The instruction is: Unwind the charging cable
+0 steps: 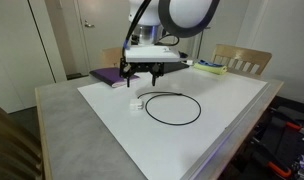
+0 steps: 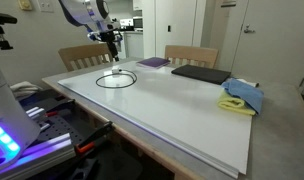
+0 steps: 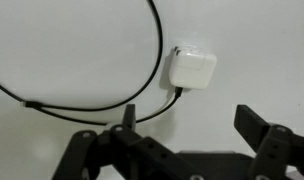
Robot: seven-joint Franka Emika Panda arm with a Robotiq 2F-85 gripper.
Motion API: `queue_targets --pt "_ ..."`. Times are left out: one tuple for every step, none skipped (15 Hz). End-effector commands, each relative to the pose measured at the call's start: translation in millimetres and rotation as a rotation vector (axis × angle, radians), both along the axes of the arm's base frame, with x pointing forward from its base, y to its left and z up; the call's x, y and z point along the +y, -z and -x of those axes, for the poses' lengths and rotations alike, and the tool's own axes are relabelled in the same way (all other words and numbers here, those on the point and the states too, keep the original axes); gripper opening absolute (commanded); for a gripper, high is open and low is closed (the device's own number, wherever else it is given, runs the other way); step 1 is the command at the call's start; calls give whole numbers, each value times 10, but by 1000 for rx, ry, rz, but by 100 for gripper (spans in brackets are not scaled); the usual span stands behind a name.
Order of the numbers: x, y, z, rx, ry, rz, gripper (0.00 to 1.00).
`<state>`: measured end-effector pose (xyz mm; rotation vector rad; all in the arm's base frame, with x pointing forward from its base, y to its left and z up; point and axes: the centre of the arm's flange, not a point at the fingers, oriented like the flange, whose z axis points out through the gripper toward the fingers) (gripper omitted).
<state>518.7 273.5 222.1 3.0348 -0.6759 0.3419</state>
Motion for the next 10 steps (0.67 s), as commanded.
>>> queue_targets --pt "76 190 -82 9 37 -19 100" --pt "77 224 -80 16 44 -19 100" --pt "64 278 -83 19 49 -26 100" --pt "55 329 -92 28 55 -33 100" --pt "31 420 -94 37 58 -51 100" --pt "12 486 -106 42 60 -86 100" --pt "-2 542 -110 38 59 -159 100" --pt "-7 572 -122 30 67 -219 100" --pt "5 600 -137 24 70 -261 100" --pt "6 633 -153 20 70 -296 100"
